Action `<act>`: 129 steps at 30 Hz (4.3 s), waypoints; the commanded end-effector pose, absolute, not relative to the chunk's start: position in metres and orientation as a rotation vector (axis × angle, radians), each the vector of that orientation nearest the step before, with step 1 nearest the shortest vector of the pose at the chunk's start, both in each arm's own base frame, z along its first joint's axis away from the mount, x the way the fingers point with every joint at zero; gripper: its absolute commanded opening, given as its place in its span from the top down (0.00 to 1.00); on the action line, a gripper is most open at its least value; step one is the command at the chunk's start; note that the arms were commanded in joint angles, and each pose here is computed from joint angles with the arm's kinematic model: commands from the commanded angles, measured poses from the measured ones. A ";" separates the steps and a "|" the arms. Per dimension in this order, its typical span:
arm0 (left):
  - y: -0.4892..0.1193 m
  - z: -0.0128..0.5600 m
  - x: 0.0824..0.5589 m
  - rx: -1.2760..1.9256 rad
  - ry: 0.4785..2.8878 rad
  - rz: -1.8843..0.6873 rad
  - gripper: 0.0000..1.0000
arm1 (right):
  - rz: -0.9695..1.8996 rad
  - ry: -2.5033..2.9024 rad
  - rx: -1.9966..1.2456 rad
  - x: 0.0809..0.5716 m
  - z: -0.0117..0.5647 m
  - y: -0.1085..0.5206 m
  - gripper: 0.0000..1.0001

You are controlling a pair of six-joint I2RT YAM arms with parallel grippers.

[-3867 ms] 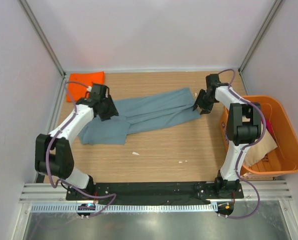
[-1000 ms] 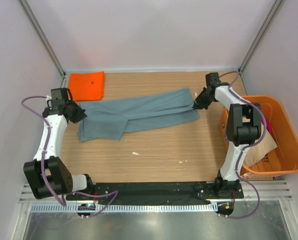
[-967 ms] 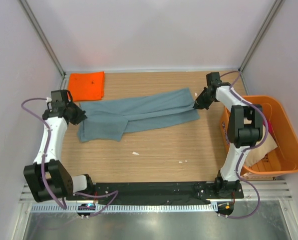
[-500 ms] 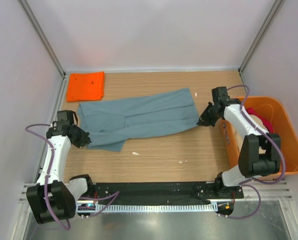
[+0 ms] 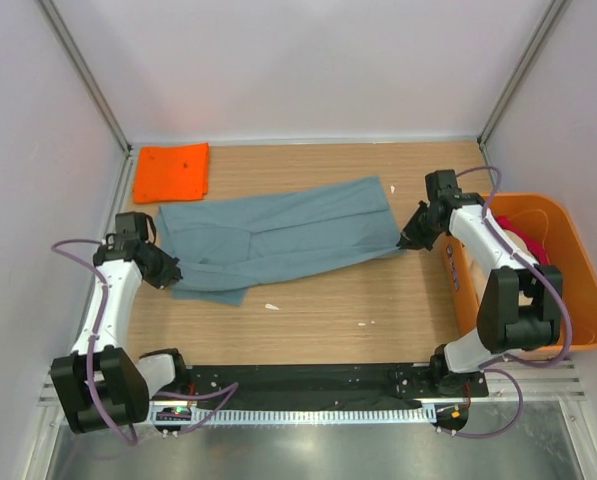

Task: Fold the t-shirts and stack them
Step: Fold the tshirt

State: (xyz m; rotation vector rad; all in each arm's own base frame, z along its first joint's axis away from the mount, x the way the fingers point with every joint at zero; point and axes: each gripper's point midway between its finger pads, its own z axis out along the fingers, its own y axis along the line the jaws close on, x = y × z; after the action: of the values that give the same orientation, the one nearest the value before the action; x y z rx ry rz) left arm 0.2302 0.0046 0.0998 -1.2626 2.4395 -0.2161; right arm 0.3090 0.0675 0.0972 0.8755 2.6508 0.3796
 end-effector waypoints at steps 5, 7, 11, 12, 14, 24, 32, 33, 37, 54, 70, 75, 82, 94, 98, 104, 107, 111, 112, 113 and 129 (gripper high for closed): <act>0.013 0.136 0.287 -1.173 2.312 -0.271 1.00 | 0.305 2.556 0.819 0.379 0.117 0.053 0.98; 0.015 0.138 0.295 -1.166 2.295 -0.277 1.00 | 0.316 2.571 0.824 0.392 0.108 0.056 0.98; 0.018 0.133 0.304 -1.173 2.298 -0.260 1.00 | 0.356 2.577 0.809 0.419 0.103 0.062 0.98; 0.019 0.128 0.306 -1.181 2.310 -0.251 1.00 | 0.362 2.581 0.797 0.424 0.102 0.064 0.99; 0.021 0.127 0.309 -1.182 2.309 -0.246 1.00 | 0.362 2.588 0.783 0.435 0.097 0.064 0.98; 0.024 0.114 0.331 -1.201 2.332 -0.237 1.00 | 0.369 2.595 0.746 0.476 0.085 0.067 0.98; 0.028 0.105 0.347 -1.212 2.348 -0.221 1.00 | 0.369 2.624 0.750 0.490 0.070 0.068 0.95; 0.029 0.104 0.349 -1.214 2.347 -0.222 1.00 | 0.369 2.626 0.748 0.491 0.069 0.068 0.95; 0.029 0.097 0.353 -1.225 2.360 -0.217 1.00 | 0.370 2.638 0.747 0.493 0.061 0.069 0.94; 0.036 0.113 0.364 -1.093 2.326 -0.181 0.50 | 0.308 2.564 0.490 0.511 0.125 0.067 0.53; 0.022 0.105 0.289 -1.096 2.416 -0.117 0.51 | 1.300 2.444 -0.097 0.382 0.134 0.395 0.55; 0.024 0.085 0.250 -1.296 2.472 -0.009 0.62 | 1.277 2.541 -0.231 0.321 0.108 0.425 0.55; 0.027 0.067 0.204 -1.474 2.428 0.095 0.63 | 1.094 2.658 -0.454 0.251 0.075 0.424 0.51; 0.026 0.034 0.213 -1.412 2.524 0.103 0.59 | 1.045 2.727 -0.436 0.246 0.044 0.434 0.50; 0.026 0.032 0.222 -1.391 2.516 0.081 0.59 | 1.059 2.738 -0.440 0.245 0.038 0.442 0.50; 0.027 0.027 0.224 -1.372 2.526 0.088 0.56 | 1.057 2.762 -0.438 0.243 0.029 0.451 0.51; 0.024 0.022 0.223 -1.380 2.545 0.073 0.56 | 1.032 2.789 -0.439 0.240 0.023 0.453 0.51; 0.021 0.014 0.224 -1.383 2.562 0.056 0.61 | 0.986 2.815 -0.439 0.236 0.016 0.452 0.51; 0.020 0.012 0.223 -1.379 2.570 0.052 0.64 | 0.982 2.816 -0.444 0.234 0.016 0.453 0.52; 0.021 0.011 0.226 -1.373 2.562 0.052 0.66 | 0.973 2.825 -0.442 0.233 0.014 0.452 0.53; 0.020 0.031 0.244 -1.300 2.532 -0.004 1.00 | 0.846 2.822 -0.427 0.242 0.006 0.456 0.92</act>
State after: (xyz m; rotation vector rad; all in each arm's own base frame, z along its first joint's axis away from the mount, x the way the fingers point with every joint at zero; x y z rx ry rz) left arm 0.2249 0.0170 0.0135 -1.3485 2.5964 0.0292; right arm 0.2391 0.4636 0.0203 -0.4190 2.8072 0.9705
